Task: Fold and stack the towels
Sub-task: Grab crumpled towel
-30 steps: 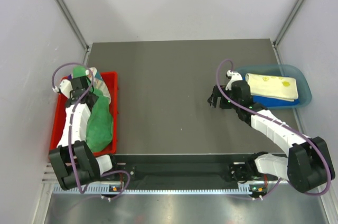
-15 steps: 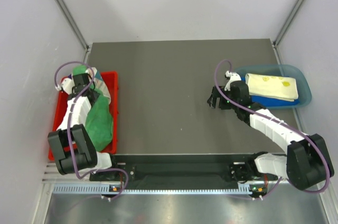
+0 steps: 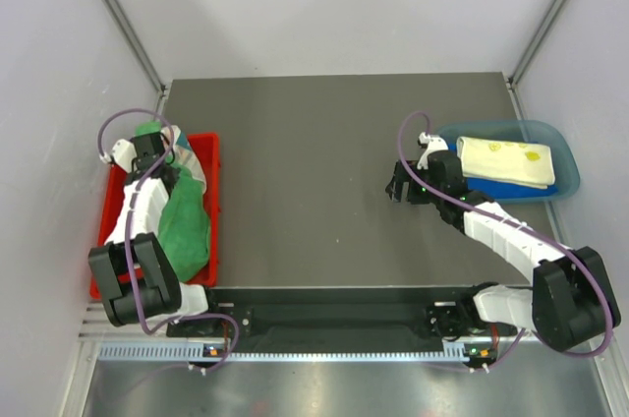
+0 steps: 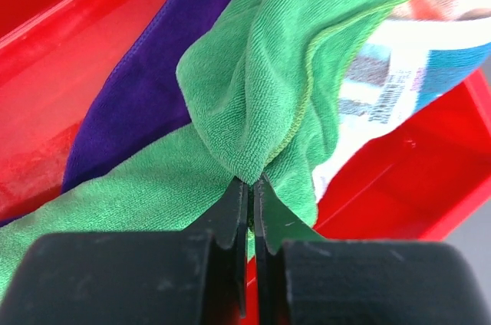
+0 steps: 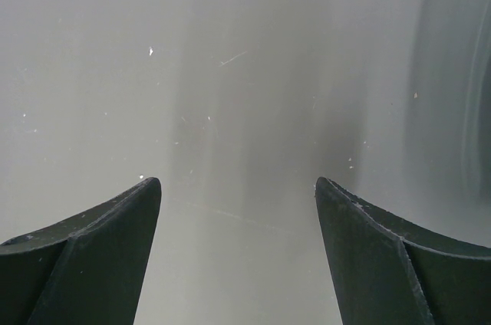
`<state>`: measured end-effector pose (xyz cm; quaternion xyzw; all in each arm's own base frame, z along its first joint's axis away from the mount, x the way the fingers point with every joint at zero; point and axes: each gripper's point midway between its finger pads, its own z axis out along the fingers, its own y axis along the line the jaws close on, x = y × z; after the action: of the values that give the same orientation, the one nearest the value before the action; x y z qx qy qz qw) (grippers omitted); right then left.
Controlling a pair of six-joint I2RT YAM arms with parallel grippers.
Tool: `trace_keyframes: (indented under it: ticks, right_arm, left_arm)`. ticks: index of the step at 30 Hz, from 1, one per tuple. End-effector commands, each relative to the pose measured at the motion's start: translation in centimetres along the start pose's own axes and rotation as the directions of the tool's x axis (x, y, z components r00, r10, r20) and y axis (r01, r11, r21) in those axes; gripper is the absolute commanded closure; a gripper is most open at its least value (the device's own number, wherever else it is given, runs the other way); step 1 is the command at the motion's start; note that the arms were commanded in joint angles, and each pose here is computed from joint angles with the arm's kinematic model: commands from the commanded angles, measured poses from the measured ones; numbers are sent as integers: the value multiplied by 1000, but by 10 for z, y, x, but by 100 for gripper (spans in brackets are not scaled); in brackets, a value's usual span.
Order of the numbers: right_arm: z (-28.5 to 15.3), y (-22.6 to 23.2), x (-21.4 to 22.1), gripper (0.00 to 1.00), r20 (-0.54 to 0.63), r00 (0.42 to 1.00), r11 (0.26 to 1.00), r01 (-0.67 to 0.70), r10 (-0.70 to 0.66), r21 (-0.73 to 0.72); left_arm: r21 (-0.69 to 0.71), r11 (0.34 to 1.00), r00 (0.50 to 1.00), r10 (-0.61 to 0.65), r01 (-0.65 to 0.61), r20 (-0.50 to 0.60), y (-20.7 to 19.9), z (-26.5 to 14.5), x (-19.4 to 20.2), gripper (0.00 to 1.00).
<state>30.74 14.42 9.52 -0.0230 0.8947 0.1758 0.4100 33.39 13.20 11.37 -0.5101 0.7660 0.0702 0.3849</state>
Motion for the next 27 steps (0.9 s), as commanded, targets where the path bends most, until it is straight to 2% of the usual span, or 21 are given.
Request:
trace_keyframes:
  ticks: [1, 10, 21, 27]
  right_arm:
    - [1, 10, -14, 19, 53, 998, 1000, 16, -15, -22]
    - [0, 11, -16, 19, 59, 998, 1000, 16, -15, -23]
    - [-5, 11, -20, 19, 74, 997, 1000, 17, -16, -21]
    - [-6, 16, -20, 19, 77, 997, 999, 16, -13, -45]
  left_arm:
    - [103, 994, 994, -43, 32, 103, -25, -23, -41, 100]
    - [209, 978, 978, -71, 29, 195, -35, -67, -71, 100]
    - [340, 940, 977, -68, -5, 203, -46, -98, -72, 100]
    - [437, 897, 984, -17, -62, 176, -64, -115, -69, 100]
